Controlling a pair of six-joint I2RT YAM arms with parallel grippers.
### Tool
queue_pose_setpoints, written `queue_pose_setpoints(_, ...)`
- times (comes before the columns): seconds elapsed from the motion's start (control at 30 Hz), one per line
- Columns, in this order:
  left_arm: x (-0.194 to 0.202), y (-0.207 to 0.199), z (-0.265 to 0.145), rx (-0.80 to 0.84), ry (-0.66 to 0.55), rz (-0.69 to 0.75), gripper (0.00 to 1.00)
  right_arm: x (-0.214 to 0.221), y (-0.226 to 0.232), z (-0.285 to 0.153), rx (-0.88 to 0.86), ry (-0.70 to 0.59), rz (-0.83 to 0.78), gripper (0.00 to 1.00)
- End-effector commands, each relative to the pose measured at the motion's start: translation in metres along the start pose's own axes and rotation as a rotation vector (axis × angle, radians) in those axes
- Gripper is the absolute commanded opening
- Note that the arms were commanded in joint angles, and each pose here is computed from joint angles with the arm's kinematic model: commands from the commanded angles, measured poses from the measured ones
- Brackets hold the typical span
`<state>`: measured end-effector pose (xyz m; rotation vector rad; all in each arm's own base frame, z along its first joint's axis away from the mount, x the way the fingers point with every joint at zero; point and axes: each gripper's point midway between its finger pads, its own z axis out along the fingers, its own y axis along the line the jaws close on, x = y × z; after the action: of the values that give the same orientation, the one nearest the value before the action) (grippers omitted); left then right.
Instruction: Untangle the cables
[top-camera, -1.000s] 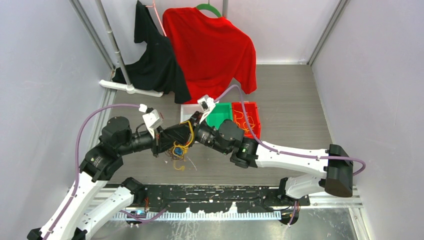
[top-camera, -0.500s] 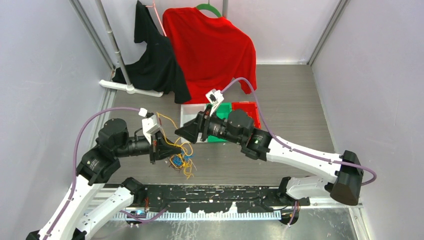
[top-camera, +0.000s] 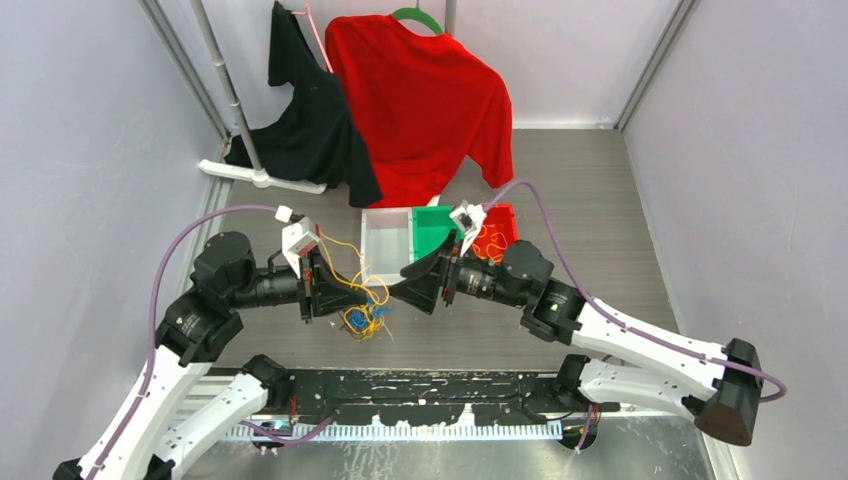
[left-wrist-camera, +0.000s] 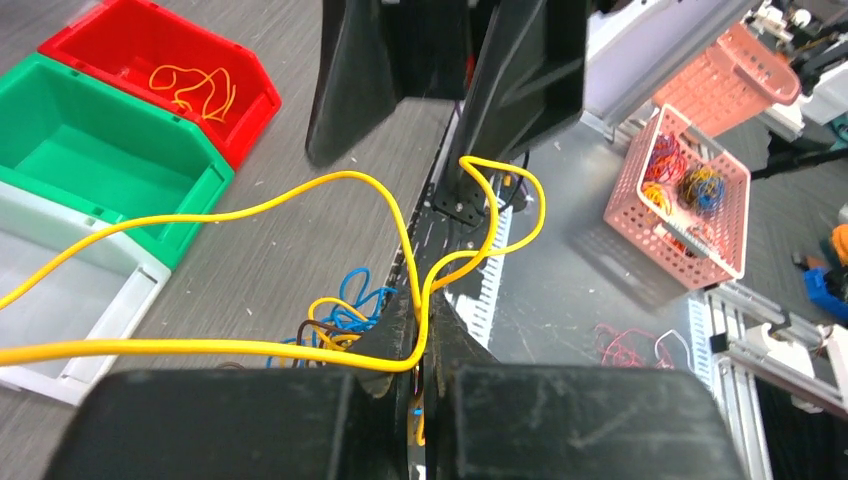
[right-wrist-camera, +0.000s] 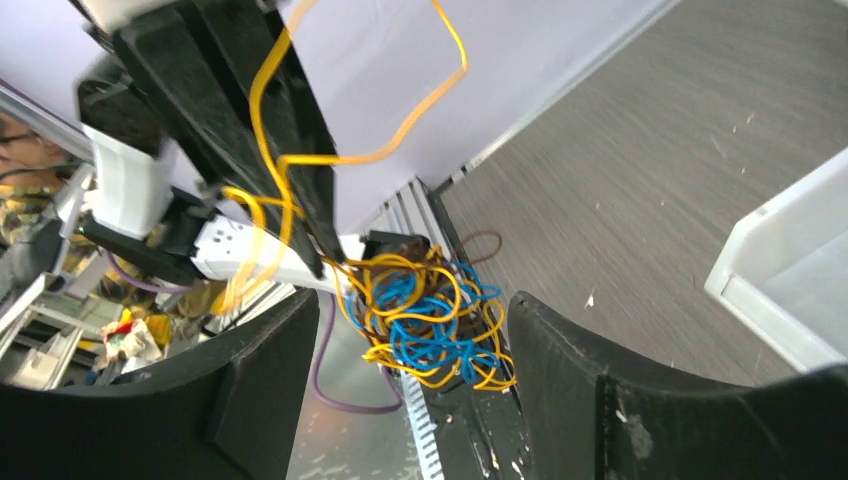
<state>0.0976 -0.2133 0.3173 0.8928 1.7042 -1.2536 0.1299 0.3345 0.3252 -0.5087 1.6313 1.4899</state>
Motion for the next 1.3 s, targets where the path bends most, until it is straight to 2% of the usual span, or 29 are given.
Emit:
queue_pose_setpoints(0.0,-0.035,-0.011,-0.002,0.028,-0.093,0.018,0.02,0.018,0.012,0.014,-0.094,0.041,-0.032,0.76)
queue_pose_setpoints(0.1,-0.041,-0.009,-0.001,0.021,-0.108,0.003,0.03,0.038,0.021,0.03,-0.109,0.101,-0.098,0.79)
queue_pose_setpoints(0.23,-0.047,-0.009,-0.001,0.022,-0.115,-0.011,0.08,0.041,0.021,0.05,-0.082,0.076,-0.151,0.78)
queue_pose_setpoints(0.3,-0.048,-0.01,0.0,0.028,-0.114,-0.022,0.1,0.038,0.016,0.059,-0.042,0.038,-0.152,0.7)
queue_pose_setpoints(0.37,-0.049,-0.013,-0.001,0.038,-0.116,-0.031,0.12,0.034,0.013,0.065,-0.034,-0.011,-0.147,0.53)
queue_pose_setpoints(0.43,-0.051,-0.015,-0.001,0.045,-0.12,-0.04,0.2,0.035,0.01,0.068,-0.022,-0.021,-0.142,0.35)
queue_pose_setpoints(0.47,-0.053,-0.016,-0.002,0.044,-0.125,-0.045,0.28,0.037,0.01,0.068,-0.021,-0.016,-0.146,0.28)
queue_pose_setpoints(0.5,-0.054,-0.016,-0.002,0.044,-0.129,-0.049,0.32,0.039,0.009,0.069,-0.019,-0.008,-0.15,0.24)
queue_pose_setpoints(0.63,-0.059,-0.013,-0.001,0.034,-0.15,-0.056,0.34,0.052,0.007,0.066,-0.006,0.044,-0.172,0.17)
queue_pose_setpoints(0.8,-0.057,-0.004,0.003,0.017,-0.154,-0.044,0.28,0.06,0.002,0.06,0.021,0.064,-0.191,0.12)
queue_pose_setpoints(0.9,-0.059,0.004,0.002,-0.026,-0.168,0.0,0.11,0.063,-0.001,0.058,0.035,0.074,-0.19,0.11)
queue_pose_setpoints(1.0,-0.074,0.011,-0.004,-0.098,-0.211,0.068,0.01,0.072,-0.008,0.057,0.058,0.102,-0.183,0.11)
queue_pose_setpoints(1.27,-0.098,-0.004,-0.012,-0.082,-0.234,0.169,0.0,0.093,-0.034,0.044,0.138,0.13,-0.172,0.16)
